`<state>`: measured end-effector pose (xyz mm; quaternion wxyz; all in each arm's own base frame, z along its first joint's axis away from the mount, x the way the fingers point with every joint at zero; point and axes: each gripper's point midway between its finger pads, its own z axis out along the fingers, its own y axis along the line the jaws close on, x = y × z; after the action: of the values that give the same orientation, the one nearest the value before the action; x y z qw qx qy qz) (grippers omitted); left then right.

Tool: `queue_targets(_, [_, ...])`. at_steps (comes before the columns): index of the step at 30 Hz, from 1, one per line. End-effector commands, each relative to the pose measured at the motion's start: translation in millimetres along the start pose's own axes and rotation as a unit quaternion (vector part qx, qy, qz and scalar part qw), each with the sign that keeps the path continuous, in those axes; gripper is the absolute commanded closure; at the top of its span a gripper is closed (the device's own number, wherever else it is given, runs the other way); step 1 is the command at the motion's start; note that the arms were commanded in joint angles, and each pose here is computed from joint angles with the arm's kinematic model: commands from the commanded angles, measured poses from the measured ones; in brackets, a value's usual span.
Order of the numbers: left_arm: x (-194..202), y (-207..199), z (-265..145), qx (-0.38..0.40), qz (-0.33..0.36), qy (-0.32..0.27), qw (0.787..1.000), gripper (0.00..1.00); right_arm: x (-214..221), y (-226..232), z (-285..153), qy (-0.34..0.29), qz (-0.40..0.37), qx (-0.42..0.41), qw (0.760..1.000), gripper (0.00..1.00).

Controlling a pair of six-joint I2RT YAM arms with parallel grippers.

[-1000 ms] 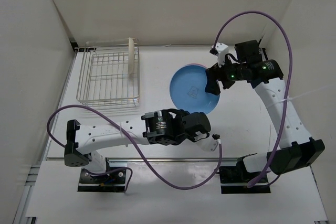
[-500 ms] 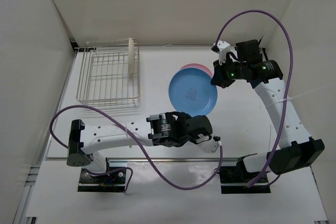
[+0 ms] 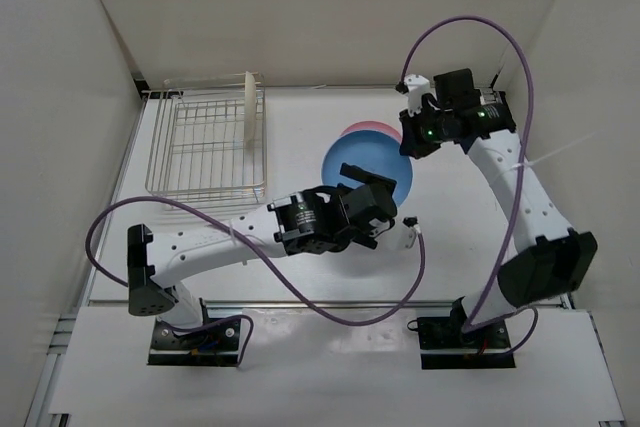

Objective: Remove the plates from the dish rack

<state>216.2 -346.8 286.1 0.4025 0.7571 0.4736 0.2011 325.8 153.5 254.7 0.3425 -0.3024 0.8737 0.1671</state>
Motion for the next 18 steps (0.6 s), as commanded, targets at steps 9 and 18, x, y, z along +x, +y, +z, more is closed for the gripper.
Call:
queue_targets(9, [197,149,-99,-0.199,-0.342,0.086,0.914,0.0,-60,-116,89,-0.031,0.127,0.087,0.988,1.0])
queue_targets(18, [294,87,-122,-0.191,-0.506,0.089,0.837,0.0,-57,-167,140,-0.02,0.151,0.104,0.983,1.0])
